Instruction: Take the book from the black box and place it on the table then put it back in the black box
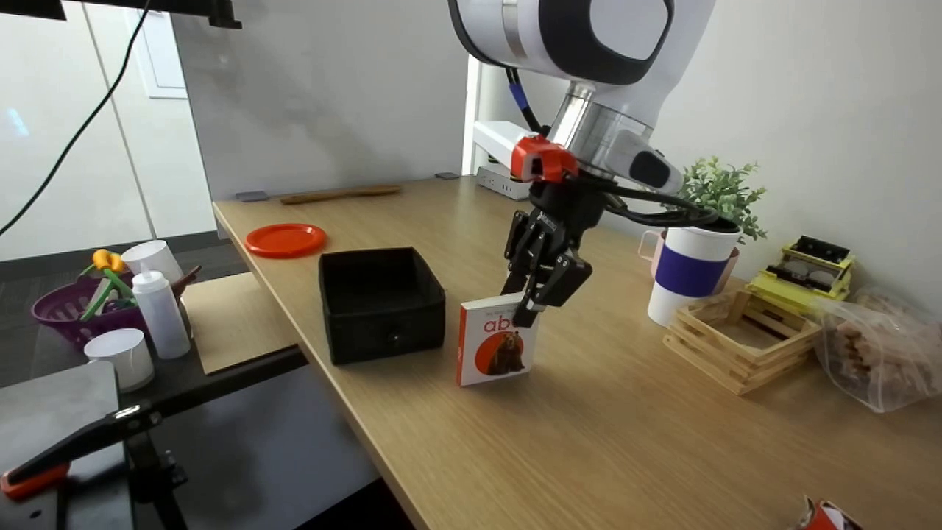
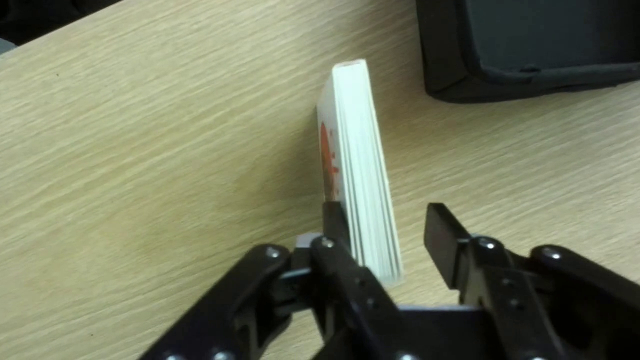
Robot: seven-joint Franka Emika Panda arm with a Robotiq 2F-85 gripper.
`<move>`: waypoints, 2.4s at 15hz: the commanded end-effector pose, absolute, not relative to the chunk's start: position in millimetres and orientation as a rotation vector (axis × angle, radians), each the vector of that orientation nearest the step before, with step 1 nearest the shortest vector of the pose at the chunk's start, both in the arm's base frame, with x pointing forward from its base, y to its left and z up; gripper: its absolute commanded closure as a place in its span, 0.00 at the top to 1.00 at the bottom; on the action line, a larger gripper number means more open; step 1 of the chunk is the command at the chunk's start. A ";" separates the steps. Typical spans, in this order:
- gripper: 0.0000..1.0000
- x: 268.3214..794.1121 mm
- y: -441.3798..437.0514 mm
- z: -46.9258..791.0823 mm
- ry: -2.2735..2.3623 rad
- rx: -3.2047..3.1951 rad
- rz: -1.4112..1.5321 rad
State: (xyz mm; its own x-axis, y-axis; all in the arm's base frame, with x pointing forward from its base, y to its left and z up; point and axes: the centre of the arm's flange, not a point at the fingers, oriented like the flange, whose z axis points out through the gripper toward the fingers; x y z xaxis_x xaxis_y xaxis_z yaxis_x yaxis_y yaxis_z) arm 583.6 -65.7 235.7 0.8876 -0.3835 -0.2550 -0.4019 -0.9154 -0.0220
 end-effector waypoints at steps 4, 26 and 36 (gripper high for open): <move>0.01 585.7 -64.0 240.5 0.625 -2.950 0.397; 0.04 508.9 -18.3 355.8 0.923 -3.003 0.178; 0.04 516.4 25.1 343.4 0.571 -3.027 0.208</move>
